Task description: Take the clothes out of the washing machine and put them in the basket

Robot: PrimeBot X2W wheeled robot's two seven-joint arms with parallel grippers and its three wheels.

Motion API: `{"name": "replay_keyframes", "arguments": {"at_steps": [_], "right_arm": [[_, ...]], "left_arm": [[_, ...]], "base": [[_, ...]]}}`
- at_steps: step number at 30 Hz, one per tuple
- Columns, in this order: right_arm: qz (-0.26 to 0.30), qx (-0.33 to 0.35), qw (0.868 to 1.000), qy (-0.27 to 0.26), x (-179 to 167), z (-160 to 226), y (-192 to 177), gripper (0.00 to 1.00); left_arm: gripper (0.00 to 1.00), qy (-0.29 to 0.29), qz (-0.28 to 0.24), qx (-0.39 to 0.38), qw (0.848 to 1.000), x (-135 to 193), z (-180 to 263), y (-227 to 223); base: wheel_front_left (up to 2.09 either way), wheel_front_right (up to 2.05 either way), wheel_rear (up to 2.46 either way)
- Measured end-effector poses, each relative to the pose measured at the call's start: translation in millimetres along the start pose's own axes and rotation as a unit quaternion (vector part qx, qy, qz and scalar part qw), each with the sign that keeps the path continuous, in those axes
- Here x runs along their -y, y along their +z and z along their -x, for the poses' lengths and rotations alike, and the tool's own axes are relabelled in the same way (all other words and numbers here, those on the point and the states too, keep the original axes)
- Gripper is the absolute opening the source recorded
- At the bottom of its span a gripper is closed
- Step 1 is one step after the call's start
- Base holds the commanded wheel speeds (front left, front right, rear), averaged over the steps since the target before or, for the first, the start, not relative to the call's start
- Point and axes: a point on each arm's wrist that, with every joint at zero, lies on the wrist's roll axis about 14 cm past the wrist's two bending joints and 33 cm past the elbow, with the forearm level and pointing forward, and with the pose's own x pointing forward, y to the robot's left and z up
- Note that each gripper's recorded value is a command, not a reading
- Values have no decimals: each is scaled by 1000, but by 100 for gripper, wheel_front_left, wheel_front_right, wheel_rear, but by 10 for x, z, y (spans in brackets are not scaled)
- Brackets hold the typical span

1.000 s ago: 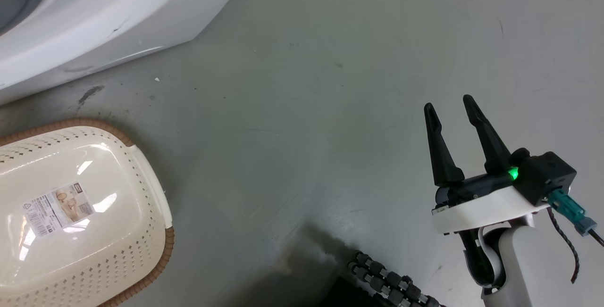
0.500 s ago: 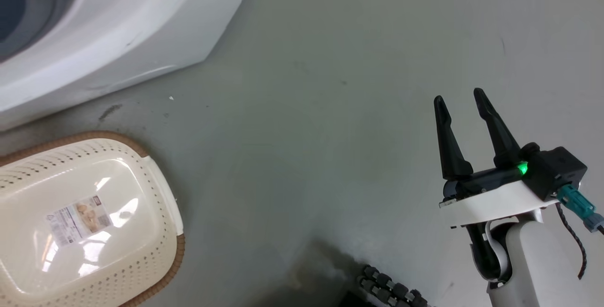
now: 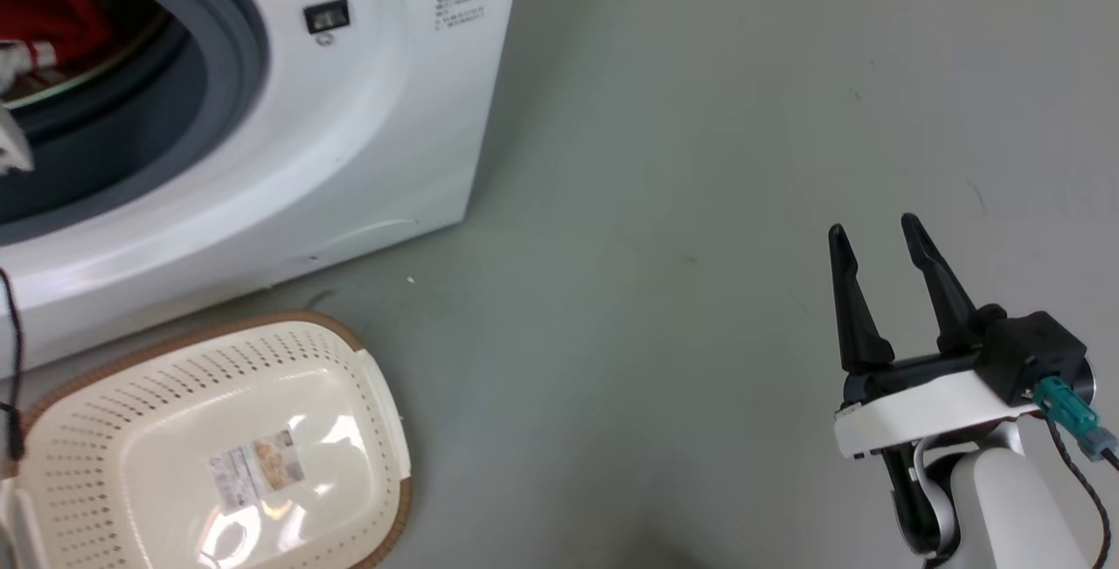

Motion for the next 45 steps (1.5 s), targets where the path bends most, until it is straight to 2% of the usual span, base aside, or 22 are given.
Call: {"name": "replay_keyframes", "arguments": {"at_steps": [6, 15, 33, 38, 45], "right_arm": [[-13, 18, 1000, 10, -55, 157, 144, 100], [-26, 51, 998, 42, -233, 324, 405, 100], [-32, 92, 989, 111, -666, 357, 764, 100], [-31, 88, 987, 129, -793, 310, 759, 100], [-26, 83, 984, 153, -975, 242, 749, 100]], "left_arm": [[0, -11, 17, 29, 999, 87, 411, 344], [0, -16, 14, 103, 994, 159, 1085, 919], [0, -1, 19, 214, 977, 124, 2474, 1747], [0, 17, 34, 205, 978, 108, 2796, 1653], [0, 51, 82, 110, 989, 67, 3049, 991]], "base": [[0, 0, 0], [0, 0, 0], [0, 0, 0], [0, 0, 0], [0, 0, 0]]}}
